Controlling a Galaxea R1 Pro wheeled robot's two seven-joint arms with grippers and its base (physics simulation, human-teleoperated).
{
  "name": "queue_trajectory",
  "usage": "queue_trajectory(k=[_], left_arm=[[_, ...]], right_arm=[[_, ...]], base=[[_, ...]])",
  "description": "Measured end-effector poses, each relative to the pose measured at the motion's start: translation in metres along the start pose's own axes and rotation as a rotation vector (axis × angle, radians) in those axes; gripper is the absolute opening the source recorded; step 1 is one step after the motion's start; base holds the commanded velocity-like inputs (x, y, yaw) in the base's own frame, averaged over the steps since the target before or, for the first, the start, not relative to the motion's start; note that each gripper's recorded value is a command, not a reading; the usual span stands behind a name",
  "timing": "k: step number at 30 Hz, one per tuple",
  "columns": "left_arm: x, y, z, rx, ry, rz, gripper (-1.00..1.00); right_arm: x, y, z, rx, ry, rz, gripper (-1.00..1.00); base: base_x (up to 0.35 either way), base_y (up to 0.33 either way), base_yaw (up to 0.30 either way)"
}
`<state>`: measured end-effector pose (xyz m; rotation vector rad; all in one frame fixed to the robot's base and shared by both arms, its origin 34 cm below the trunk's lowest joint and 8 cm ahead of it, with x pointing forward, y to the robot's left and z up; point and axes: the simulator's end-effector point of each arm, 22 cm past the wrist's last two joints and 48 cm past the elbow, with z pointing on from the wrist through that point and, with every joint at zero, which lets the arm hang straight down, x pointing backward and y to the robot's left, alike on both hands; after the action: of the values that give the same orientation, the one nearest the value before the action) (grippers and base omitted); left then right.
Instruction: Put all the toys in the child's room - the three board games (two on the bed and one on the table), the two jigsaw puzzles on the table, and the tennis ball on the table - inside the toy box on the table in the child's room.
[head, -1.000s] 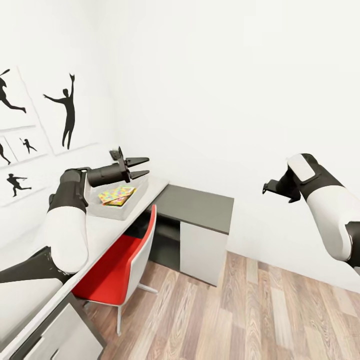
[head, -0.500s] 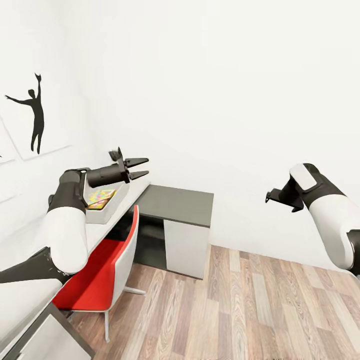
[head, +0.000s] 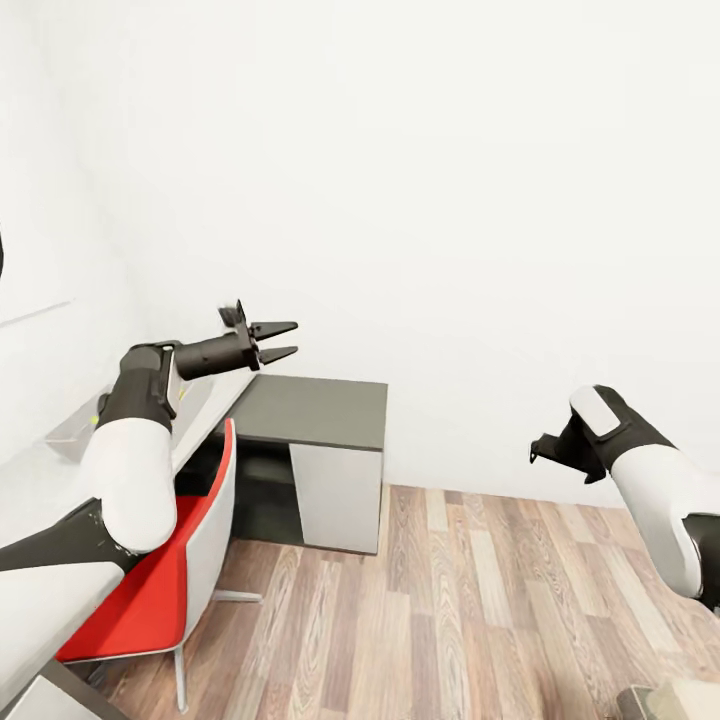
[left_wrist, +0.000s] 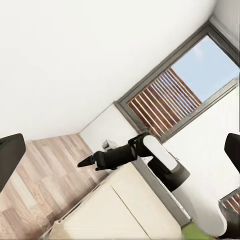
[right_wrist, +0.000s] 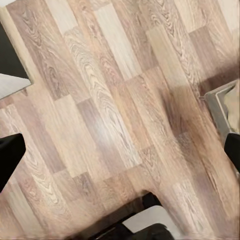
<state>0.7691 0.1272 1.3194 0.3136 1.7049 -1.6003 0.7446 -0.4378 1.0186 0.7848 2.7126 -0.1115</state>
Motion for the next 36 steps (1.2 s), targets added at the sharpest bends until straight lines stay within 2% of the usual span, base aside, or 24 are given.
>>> queue_trajectory(k=[6, 8, 10, 12, 15, 18, 23, 27, 30, 36], left_arm=[[0.003, 0.009, -0.008, -0.018, -0.001, -0.008, 1.0], [0.005, 0.011, -0.009, -0.022, 0.0, -0.012, 1.0], [0.01, 0.017, -0.012, -0.03, 0.002, -0.021, 1.0], [0.013, 0.021, -0.014, -0.035, 0.002, -0.027, 1.0], [0.016, 0.027, -0.021, -0.051, 0.0, -0.031, 1.0], [0.018, 0.037, -0.034, -0.077, -0.003, -0.018, 1.0], [0.02, 0.047, -0.047, -0.103, -0.007, -0.008, 1.0], [0.028, 0.058, -0.058, -0.126, -0.007, -0.017, 1.0], [0.032, 0.061, -0.061, -0.132, -0.005, -0.021, 1.0], [0.034, 0.063, -0.063, -0.136, -0.005, -0.025, 1.0]], right_arm=[[0.075, -0.006, 0.056, 0.041, 0.11, -0.031, 1.0], [0.094, -0.004, 0.069, 0.048, 0.124, -0.033, 1.0], [0.135, -0.003, 0.095, 0.068, 0.152, -0.039, 1.0], [0.159, -0.005, 0.108, 0.081, 0.17, -0.046, 1.0], [0.202, -0.012, 0.131, 0.105, 0.197, -0.045, 1.0], [0.24, -0.029, 0.153, 0.139, 0.199, -0.019, 1.0], [0.266, -0.044, 0.168, 0.169, 0.188, 0.009, 1.0], [0.268, -0.051, 0.174, 0.18, 0.145, 0.056, 1.0], [0.283, -0.063, 0.182, 0.194, 0.143, 0.081, 1.0], [0.311, -0.063, 0.192, 0.151, 0.167, 0.085, 1.0]], base=[[0.0, 0.0, -0.129], [0.0, 0.0, -0.034], [0.0, 0.0, -0.015], [0.0, 0.0, -0.009], [0.0, 0.0, -0.004], [0.0, 0.0, -0.002], [0.0, 0.0, 0.0], [0.0, 0.0, 0.0], [0.0, 0.0, 0.0], [0.0, 0.0, 0.0]])
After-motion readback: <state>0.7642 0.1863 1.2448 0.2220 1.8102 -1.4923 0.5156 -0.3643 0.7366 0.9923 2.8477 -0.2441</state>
